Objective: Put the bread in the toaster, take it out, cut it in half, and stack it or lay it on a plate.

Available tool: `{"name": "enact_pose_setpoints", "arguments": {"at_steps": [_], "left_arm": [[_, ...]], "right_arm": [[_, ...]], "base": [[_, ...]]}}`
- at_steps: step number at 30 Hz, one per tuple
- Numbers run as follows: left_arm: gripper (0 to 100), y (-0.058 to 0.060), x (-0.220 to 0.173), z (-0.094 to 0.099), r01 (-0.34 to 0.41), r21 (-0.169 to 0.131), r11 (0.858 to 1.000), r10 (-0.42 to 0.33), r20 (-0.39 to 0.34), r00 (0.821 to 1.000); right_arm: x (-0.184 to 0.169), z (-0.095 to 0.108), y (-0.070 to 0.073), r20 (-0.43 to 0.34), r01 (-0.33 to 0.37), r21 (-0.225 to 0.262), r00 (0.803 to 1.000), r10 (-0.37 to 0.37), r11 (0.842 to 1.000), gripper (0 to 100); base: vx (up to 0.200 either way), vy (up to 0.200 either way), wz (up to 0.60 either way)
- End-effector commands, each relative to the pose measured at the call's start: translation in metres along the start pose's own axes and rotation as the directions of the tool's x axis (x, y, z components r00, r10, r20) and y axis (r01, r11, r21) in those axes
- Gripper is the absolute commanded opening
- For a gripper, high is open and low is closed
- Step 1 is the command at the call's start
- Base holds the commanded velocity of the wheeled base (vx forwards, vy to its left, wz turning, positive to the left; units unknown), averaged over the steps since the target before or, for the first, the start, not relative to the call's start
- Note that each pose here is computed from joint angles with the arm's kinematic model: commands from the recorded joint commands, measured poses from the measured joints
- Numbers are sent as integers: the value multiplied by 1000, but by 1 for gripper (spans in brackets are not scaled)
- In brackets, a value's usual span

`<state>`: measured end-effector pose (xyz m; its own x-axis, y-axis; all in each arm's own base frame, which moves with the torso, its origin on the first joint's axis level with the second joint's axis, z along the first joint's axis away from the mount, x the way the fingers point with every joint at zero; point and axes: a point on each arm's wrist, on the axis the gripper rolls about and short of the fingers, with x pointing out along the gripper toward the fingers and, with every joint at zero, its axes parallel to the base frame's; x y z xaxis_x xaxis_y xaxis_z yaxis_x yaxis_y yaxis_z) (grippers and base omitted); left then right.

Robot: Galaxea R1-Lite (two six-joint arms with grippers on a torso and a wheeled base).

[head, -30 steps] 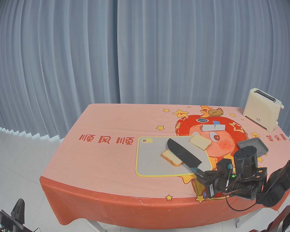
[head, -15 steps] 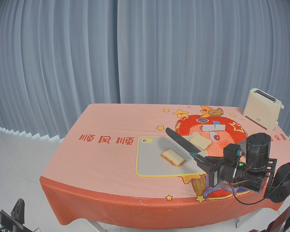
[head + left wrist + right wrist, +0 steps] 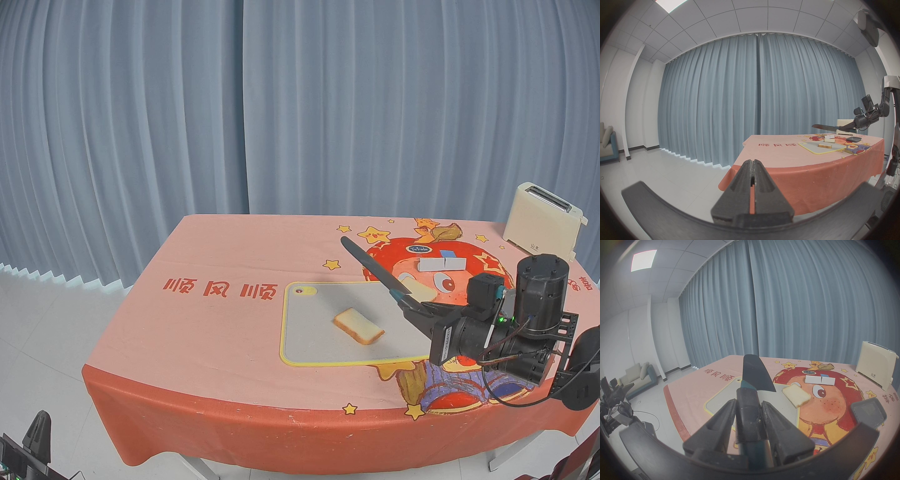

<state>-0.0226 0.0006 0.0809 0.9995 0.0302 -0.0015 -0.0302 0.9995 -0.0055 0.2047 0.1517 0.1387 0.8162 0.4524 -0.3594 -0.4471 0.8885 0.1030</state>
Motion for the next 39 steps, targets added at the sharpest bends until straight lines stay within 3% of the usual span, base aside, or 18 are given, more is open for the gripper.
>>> {"name": "enact_pose_setpoints", "arguments": {"at_steps": [1,13,20,25,27,28,30,34,38,39], "left_arm": [[0,0,2,-5,-1,0,1000,1,-22,1000],[0,0,2,-5,-1,0,1000,1,-22,1000],[0,0,2,-5,-1,0,1000,1,-22,1000],[0,0,2,-5,-1,0,1000,1,-22,1000],[0,0,2,-5,-1,0,1000,1,-22,1000],[0,0,2,-5,-1,0,1000,1,-22,1000],[0,0,2,-5,-1,0,1000,1,-22,1000],[0,0,2,-5,-1,0,1000,1,-22,1000],[0,0,2,-5,-1,0,1000,1,-22,1000],[0,0,2,-5,-1,0,1000,1,-22,1000]], "right_arm": [[1,1,0,3,0,1,1000,0,1000,0],[7,9,-1,25,-5,87,1000,3,996,0],[14,20,-13,55,30,159,998,-39,987,0],[27,25,-41,51,63,276,995,-81,959,0],[27,25,-41,51,63,276,995,-81,959,0],[26,29,-41,64,22,310,997,-44,950,0],[24,32,-40,75,4,322,997,-30,947,0],[22,32,-39,78,-2,347,997,-27,938,0],[23,38,-40,108,-17,386,994,-27,923,0],[23,41,-40,133,-33,409,991,-24,912,0]], "base": [[0,0,0],[0,0,0],[0,0,0],[0,0,0],[0,0,0],[0,0,0],[0,0,0],[0,0,0],[0,0,0],[0,0,0]]}}
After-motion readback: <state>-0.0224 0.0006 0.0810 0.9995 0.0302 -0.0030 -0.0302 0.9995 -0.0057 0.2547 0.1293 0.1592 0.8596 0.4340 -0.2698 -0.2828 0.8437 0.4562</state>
